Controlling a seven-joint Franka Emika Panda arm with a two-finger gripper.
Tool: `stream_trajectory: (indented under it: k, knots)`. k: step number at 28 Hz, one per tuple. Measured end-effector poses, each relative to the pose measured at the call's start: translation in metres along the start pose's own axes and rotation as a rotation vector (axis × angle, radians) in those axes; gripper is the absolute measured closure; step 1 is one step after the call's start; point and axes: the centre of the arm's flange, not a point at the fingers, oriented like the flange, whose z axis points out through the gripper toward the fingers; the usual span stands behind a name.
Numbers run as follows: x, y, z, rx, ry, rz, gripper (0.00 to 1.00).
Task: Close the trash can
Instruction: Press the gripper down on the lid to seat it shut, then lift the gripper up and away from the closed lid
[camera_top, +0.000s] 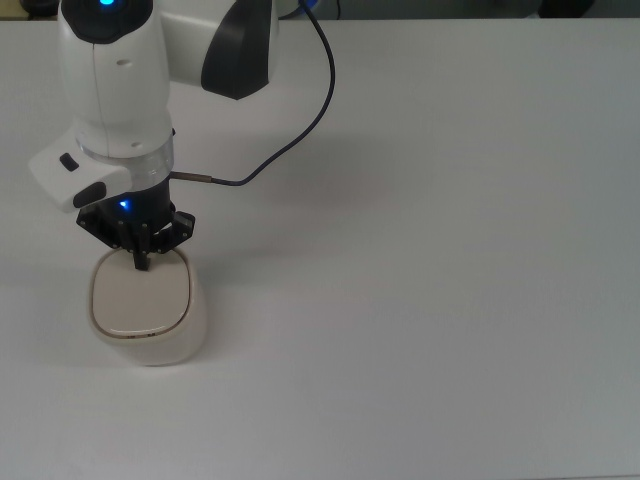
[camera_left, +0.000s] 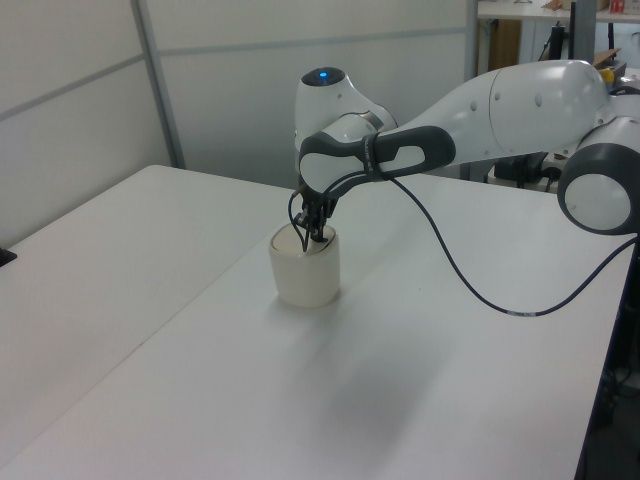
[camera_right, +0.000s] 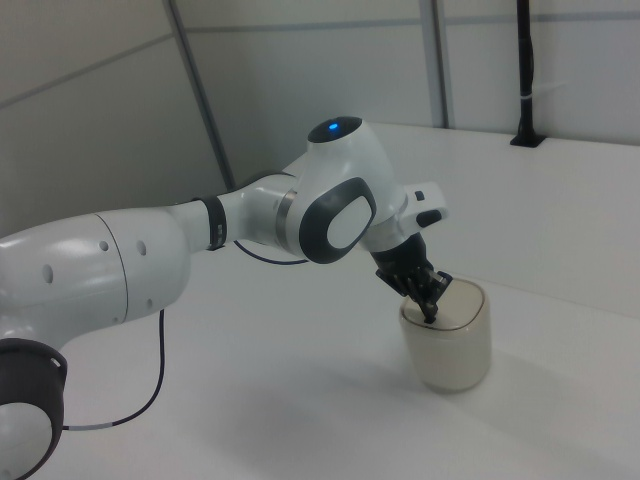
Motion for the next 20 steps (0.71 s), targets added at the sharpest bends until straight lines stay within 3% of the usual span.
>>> stream_trajectory:
  k: [16,20]
  knots:
    - [-0.0017,-0.0013,0.0030,0.002,-0.007,-0.030,0.99]
    - [-0.0008,-0.0025,-0.0031,0.036,-0.003,-0.002,0.99]
